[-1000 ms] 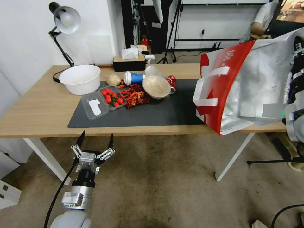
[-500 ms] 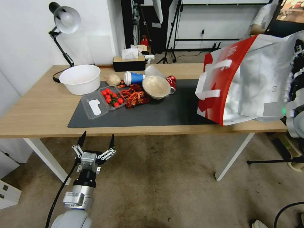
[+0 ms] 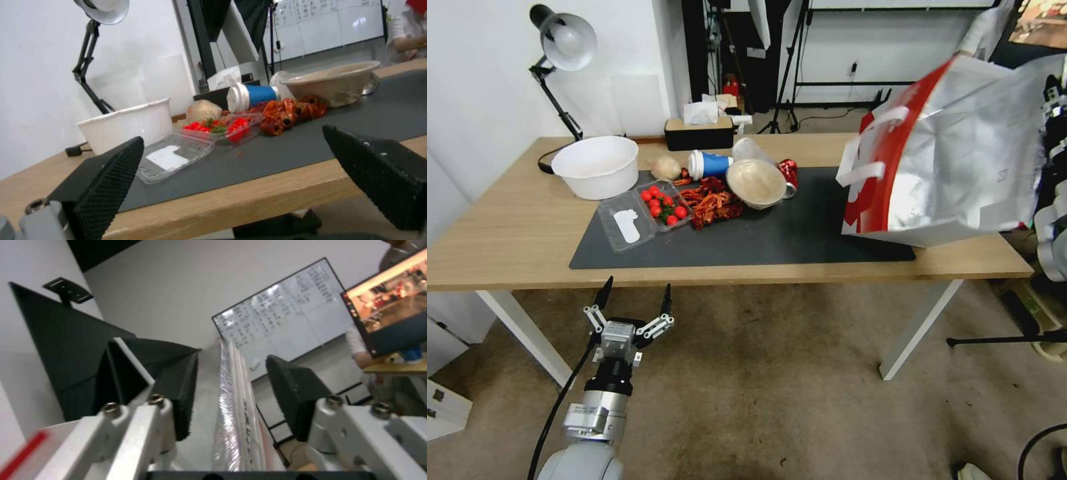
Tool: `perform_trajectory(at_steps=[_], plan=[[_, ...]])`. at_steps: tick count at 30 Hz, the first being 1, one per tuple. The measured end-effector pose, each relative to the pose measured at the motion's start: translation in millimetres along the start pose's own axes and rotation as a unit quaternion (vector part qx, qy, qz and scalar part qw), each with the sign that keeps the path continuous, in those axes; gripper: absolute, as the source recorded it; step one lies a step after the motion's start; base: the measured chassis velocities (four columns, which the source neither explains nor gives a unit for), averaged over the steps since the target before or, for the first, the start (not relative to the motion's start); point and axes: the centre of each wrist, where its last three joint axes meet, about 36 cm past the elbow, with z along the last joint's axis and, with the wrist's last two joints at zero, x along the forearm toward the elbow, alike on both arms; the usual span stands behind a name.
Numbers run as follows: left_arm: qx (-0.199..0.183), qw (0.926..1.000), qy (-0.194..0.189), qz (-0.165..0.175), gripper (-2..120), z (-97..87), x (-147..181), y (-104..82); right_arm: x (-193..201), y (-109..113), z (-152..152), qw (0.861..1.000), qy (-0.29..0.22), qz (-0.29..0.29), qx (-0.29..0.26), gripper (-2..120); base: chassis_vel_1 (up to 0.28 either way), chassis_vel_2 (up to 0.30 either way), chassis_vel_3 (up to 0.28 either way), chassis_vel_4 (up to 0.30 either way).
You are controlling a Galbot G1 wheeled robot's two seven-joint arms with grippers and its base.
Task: Pick up the food delivery bag from the floor and place it on the table.
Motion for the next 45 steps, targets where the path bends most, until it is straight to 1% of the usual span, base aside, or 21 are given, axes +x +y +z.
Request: perform_trajectory(at_steps=[1,4,5,8,9,13,14,15,16,22,23,29,30,36,37,40,41,44,45], plan=[[0.0,1.0,0.0,0.0,100,0.0,0.0,0.0,0.0,0.0,0.0,1.0,0.0,0.0,0.0,45,0.0,0.0,0.0,0.0],[0.001,1.0,-0.001,-0.002,100,0.0,0.6,-0.7,5.3,-1.2,2.5,0.999,-0.006,-0.03,0.012,58,0.0,0.0,0.0,0.0],[0.001,1.0,-0.001,-0.002,100,0.0,0.6,-0.7,5.3,-1.2,2.5,0.999,-0.006,-0.03,0.012,58,0.0,0.0,0.0,0.0],[0.002,1.0,-0.001,-0.002,100,1.0,0.9,-1.0,20.5,1.2,10.1,0.997,-0.01,-0.072,0.027,73,0.0,0.0,0.0,0.0],[0.002,1.0,-0.001,-0.002,100,1.0,0.9,-1.0,20.5,1.2,10.1,0.997,-0.01,-0.072,0.027,73,0.0,0.0,0.0,0.0],[0.003,1.0,-0.001,-0.002,100,3.2,0.7,-1.4,42.2,1.1,18.3,0.992,-0.013,-0.116,0.043,92,0.0,0.0,0.0,0.0],[0.003,1.0,-0.001,-0.002,100,3.2,0.7,-1.4,42.2,1.1,18.3,0.992,-0.013,-0.116,0.043,92,0.0,0.0,0.0,0.0],[0.003,1.0,-0.002,-0.002,100,3.7,0.7,-1.5,48.5,0.1,19.6,0.991,-0.013,-0.125,0.044,97,0.0,0.0,0.0,0.0],[0.004,1.0,-0.002,-0.001,100,4.0,0.7,-1.5,52.2,-0.8,20.4,0.99,-0.013,-0.131,0.045,99,0.0,0.0,0.0,0.0],[0.009,0.9999,-0.007,-0.002,100,4.8,-0.4,-0.6,75.1,-5.6,30.7,0.987,-0.006,-0.153,0.051,100,0.0,0.0,0.0,0.0],[0.013,0.9999,-0.01,-0.002,100,5.2,-1.1,-0.1,86.1,-5.8,35.7,0.985,-0.001,-0.161,0.055,100,0.0,0.0,0.0,0.0],[0.018,0.9996,-0.021,-0.001,100,7.1,-2.7,2.7,120.3,-1.5,53.6,0.981,0.007,-0.177,0.077,100,0.0,0.0,0.0,0.0],[0.018,0.9996,-0.021,-0.001,100,7.1,-2.7,2.7,120.3,-1.5,53.6,0.981,0.007,-0.177,0.077,100,0.0,0.0,0.0,0.0],[0.019,0.9995,-0.025,0.0,100,7.0,-3.6,3.4,152.8,1.1,75.7,0.981,0.022,-0.159,0.108,100,0.0,0.0,0.0,0.0],[0.019,0.9995,-0.025,0.0,100,7.0,-3.6,3.4,152.8,1.1,75.7,0.981,0.022,-0.159,0.108,100,0.0,0.0,0.0,0.0],[0.019,0.9995,-0.024,-0.001,100,8.3,-2.9,3.7,175.6,7.4,90.3,0.981,0.04,-0.142,0.128,100,0.0,0.0,0.0,0.0],[0.019,0.9995,-0.024,-0.001,100,8.3,-2.9,3.7,175.6,7.4,90.3,0.981,0.04,-0.142,0.128,100,0.0,0.0,0.0,0.0],[0.019,0.9996,-0.023,-0.003,100,9.2,-1.4,3.9,197.8,16.1,105.7,0.982,0.059,-0.112,0.144,100,0.0,0.0,0.0,0.0],[0.019,0.9996,-0.023,-0.003,100,9.2,-1.4,3.9,197.8,16.1,105.7,0.982,0.059,-0.112,0.144,100,0.0,0.0,0.0,0.0]])
